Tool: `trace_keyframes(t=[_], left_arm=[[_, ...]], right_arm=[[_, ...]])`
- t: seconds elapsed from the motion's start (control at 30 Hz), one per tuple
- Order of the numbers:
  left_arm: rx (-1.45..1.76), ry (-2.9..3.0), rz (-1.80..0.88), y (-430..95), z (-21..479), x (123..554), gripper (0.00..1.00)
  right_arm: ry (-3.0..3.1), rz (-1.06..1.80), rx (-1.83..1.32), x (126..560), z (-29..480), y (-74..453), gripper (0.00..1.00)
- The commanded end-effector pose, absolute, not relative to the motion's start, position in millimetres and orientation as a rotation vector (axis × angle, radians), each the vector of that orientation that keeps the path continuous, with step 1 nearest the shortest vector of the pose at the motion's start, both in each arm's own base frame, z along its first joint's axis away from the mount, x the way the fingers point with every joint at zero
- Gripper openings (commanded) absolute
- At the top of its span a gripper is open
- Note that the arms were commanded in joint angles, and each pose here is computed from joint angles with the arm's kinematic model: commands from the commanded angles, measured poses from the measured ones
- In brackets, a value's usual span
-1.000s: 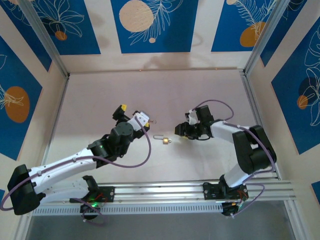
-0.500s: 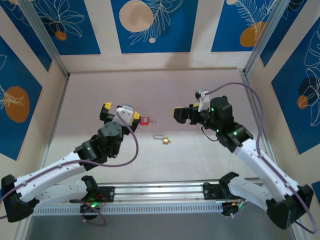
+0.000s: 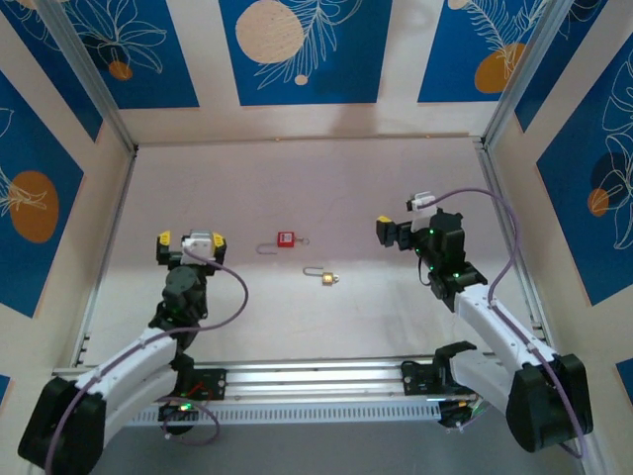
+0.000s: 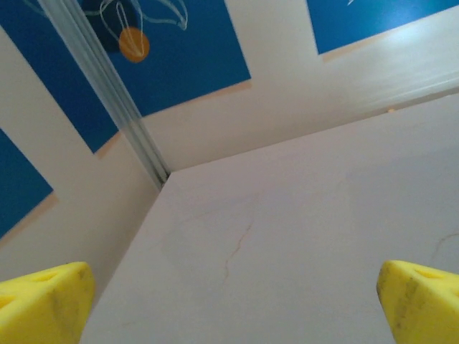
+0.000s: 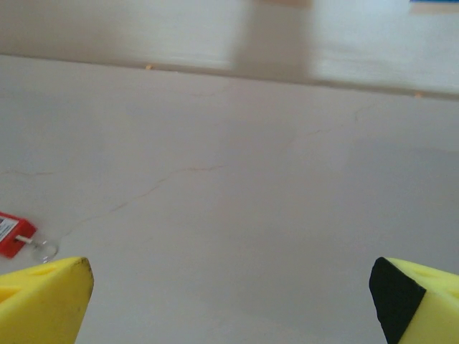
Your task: Unlock with the key
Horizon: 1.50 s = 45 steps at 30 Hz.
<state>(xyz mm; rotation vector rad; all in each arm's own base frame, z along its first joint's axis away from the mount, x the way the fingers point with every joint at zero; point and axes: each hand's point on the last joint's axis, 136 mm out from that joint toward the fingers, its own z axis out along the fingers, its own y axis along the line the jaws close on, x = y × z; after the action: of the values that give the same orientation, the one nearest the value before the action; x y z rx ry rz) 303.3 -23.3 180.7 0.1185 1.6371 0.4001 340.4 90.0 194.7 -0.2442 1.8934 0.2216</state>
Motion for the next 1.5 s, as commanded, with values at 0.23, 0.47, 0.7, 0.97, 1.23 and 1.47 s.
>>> trace_keyframes(t=[0.23,0.47,0.7,0.97,1.23,1.47], left_arm=[[0.095,1.608,0.329,-24.9,146.2,339.4,1.00],[0.089,1.690,0.235,-27.5,117.6,360.2,1.00],[0.043,1.778,0.238,-15.4,105.6,381.4,1.00],[0.016,1.860,0.216,-9.3,96.8,390.5,1.00],[0.017,1.858,0.215,-9.4,97.0,390.3,1.00],[0.017,1.859,0.215,-9.3,96.7,390.1,1.00]], right_arm=[[1.870,0.289,-0.328,354.1,140.3,82.2,0.99],[1.835,0.321,-0.235,370.1,111.2,58.1,0.99],[1.954,0.310,-0.092,393.2,95.4,36.5,0.99],[1.959,0.283,-0.075,395.6,94.3,34.3,0.99],[1.962,0.257,-0.078,396.1,93.3,35.1,0.99],[1.960,0.249,-0.080,396.5,93.5,35.6,0.99]])
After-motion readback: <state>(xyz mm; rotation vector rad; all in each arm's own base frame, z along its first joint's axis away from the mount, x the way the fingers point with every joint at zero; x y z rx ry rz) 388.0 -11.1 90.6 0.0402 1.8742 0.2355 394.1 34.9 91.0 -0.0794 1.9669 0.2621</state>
